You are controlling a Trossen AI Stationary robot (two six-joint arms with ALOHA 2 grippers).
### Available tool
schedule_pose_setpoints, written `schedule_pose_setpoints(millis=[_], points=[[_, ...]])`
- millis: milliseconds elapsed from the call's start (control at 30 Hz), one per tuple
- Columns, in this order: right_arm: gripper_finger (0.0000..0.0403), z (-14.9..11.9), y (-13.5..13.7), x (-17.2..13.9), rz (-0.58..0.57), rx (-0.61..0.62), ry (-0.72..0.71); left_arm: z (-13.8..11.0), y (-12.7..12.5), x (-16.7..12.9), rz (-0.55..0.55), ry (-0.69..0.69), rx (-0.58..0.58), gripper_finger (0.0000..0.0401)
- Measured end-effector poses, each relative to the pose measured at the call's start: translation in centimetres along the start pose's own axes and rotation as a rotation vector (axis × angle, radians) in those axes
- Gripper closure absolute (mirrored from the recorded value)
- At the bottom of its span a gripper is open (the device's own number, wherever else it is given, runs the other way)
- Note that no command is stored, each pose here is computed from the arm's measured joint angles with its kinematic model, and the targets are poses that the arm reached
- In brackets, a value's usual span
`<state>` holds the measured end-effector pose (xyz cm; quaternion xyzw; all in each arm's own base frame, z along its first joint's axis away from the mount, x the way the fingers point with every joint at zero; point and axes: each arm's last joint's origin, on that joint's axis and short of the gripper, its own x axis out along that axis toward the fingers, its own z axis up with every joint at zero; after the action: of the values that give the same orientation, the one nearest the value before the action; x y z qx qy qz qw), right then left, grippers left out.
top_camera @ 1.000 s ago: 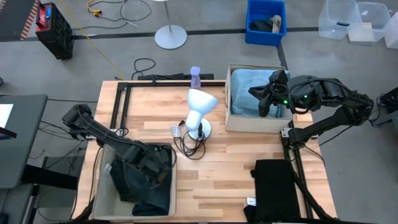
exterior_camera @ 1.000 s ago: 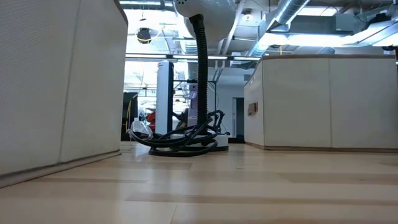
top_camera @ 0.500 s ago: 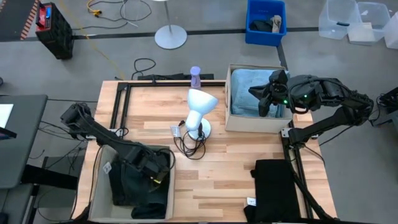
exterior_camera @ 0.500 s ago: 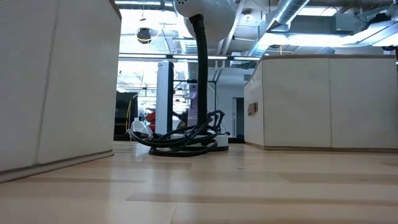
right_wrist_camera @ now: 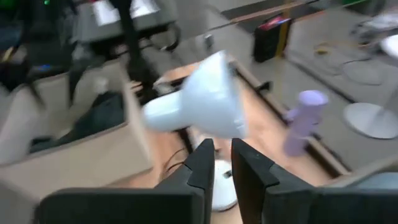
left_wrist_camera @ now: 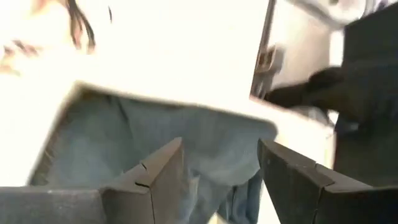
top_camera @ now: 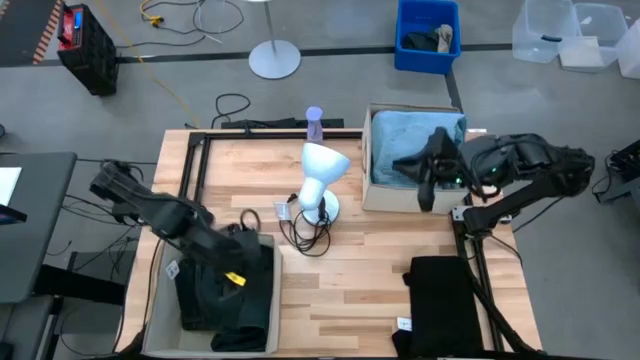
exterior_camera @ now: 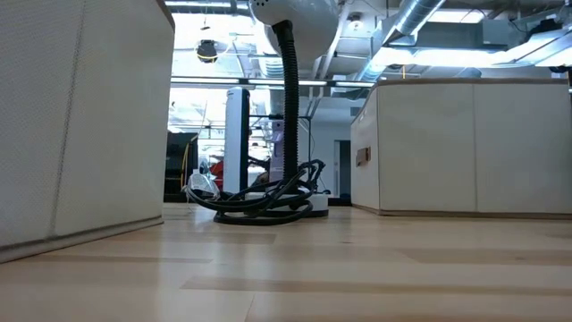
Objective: Sort clothes
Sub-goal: Put the black pants into the laundry organizer
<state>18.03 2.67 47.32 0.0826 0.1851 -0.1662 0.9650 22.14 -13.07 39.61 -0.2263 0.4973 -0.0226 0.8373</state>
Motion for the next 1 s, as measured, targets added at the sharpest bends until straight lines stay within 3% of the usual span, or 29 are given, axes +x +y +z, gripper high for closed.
schedule_pose_setpoints(millis=[167,400,600,767,1000], points=[[0.0288,-1.1,2.6,0.6,0.126,-0.045,0.084,1.1,-0.2,-4.9,0.038,-0.201,0.026,0.0201],[0.0227,-2.4,5.6,0.9,0.162,-0.055,0.242,1.8,0.3,-9.8,0.125,-0.409,0.064,0.0201],[0.0221,-3.8,8.1,0.1,0.149,-0.073,0.423,2.3,1.2,-10.2,0.185,-0.417,0.044,0.0201],[0.0230,-6.1,9.8,-0.6,0.068,-0.051,0.616,3.0,1.7,-10.2,0.247,-0.478,0.028,0.0201],[0.0231,-8.4,12.4,-0.8,0.005,0.023,0.692,3.9,2.1,-10.4,0.279,-0.519,0.081,0.0201]])
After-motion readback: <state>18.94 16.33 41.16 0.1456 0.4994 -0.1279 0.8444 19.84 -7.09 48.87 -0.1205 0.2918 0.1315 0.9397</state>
